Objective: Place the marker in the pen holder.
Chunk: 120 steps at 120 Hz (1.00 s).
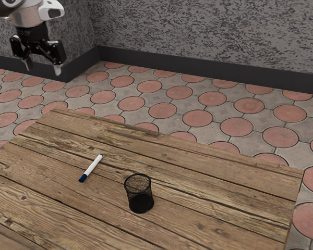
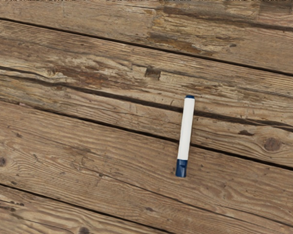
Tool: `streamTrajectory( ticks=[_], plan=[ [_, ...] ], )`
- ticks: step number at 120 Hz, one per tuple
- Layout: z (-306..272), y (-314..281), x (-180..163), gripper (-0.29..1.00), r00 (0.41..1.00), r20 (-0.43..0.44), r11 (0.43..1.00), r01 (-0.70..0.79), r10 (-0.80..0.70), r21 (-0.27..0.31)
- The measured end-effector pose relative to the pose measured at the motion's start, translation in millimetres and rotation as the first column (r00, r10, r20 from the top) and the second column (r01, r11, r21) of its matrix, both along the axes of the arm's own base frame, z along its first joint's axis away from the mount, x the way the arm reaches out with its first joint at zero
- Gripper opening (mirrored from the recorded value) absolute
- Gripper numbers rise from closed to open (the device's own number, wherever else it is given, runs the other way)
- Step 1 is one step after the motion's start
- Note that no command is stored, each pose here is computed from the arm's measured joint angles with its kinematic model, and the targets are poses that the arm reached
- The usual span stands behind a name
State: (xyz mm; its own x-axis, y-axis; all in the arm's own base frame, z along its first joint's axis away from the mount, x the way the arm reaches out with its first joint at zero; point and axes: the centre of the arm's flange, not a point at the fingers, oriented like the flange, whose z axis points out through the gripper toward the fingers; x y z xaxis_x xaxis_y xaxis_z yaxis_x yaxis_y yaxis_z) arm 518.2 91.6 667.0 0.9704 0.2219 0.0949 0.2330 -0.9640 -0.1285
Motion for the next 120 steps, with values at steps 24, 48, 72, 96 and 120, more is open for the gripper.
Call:
streamTrajectory(
  ticks=[24,48,72,96,120],
  plan=[
    [-7,-8,-7,0.7,1.0,-0.008,1.0,-0.016,0.016,0.004],
    [-179,-13,12,0.7,0.949,-0.313,0.996,-0.051,0.024,-0.08],
    [-324,-28,10,0.7,0.853,-0.522,0.989,-0.061,-0.021,-0.138],
    [-393,-38,74,0.7,0.855,-0.511,0.987,0.012,-0.094,-0.162],
    [-406,-31,110,0.7,0.872,-0.467,0.981,0.066,-0.145,-0.18]
  ],
)
